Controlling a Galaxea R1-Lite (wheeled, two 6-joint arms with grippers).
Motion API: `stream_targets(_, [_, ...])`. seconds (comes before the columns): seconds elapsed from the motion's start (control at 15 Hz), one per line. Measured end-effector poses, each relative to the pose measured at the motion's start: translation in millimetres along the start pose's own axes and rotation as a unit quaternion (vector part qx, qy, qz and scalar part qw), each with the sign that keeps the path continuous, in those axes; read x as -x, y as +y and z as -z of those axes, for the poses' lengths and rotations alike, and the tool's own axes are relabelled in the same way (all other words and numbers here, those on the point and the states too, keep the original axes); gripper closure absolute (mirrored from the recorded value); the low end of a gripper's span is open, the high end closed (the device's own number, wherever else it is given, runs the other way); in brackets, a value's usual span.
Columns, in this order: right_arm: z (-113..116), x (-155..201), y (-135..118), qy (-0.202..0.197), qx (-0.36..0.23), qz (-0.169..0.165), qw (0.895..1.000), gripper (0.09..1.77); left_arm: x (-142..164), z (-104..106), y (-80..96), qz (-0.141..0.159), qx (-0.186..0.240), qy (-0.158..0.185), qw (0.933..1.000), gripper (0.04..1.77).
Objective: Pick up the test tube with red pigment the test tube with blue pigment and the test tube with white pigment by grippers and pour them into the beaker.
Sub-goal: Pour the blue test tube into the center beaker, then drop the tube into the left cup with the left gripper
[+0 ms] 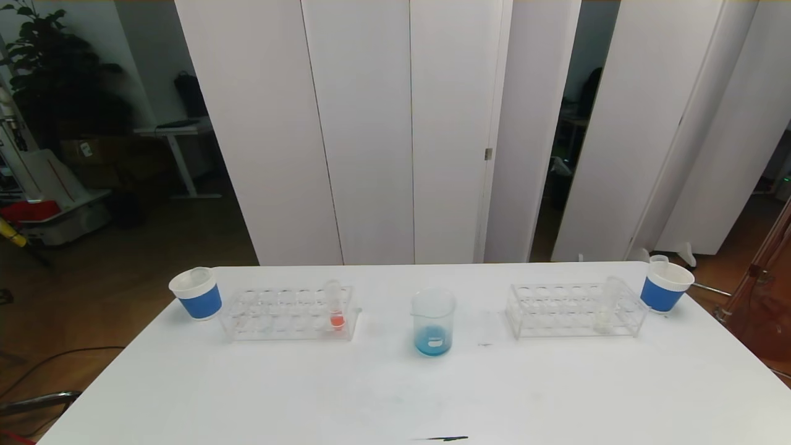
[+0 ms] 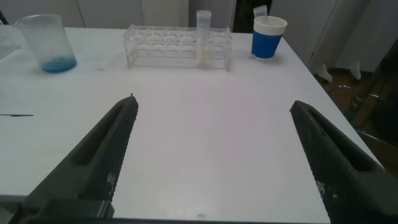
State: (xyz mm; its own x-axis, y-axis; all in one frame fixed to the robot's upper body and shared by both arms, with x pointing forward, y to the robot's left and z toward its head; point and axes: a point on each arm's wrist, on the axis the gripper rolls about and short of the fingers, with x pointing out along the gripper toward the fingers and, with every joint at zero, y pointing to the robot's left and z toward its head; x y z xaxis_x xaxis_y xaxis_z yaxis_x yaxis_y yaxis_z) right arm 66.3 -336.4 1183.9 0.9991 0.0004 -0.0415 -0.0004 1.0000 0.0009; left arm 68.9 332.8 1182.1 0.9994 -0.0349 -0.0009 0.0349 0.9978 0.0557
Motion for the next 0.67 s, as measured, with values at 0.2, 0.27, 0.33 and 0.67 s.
stream_targets(0.2, [0.0, 0.0, 0.0, 0.000, 0.000, 0.000, 1.000, 0.11, 0.1, -0.2, 0.0, 0.000, -0.004, 0.000, 1.0000, 0.06])
stream_targets(0.27, [0.0, 0.0, 0.0, 0.000, 0.000, 0.000, 1.000, 0.11, 0.1, -0.1, 0.0, 0.001, -0.005, 0.000, 1.0000, 0.06])
stream_targets(0.33, [0.0, 0.0, 0.0, 0.000, 0.000, 0.000, 1.000, 0.11, 0.0, 0.0, 0.0, 0.000, -0.004, 0.001, 1.0000, 0.06])
stream_targets(0.67, [0.0, 0.0, 0.0, 0.000, 0.000, 0.000, 1.000, 0.11, 0.0, 0.1, 0.1, -0.001, -0.002, 0.001, 1.0000, 0.06])
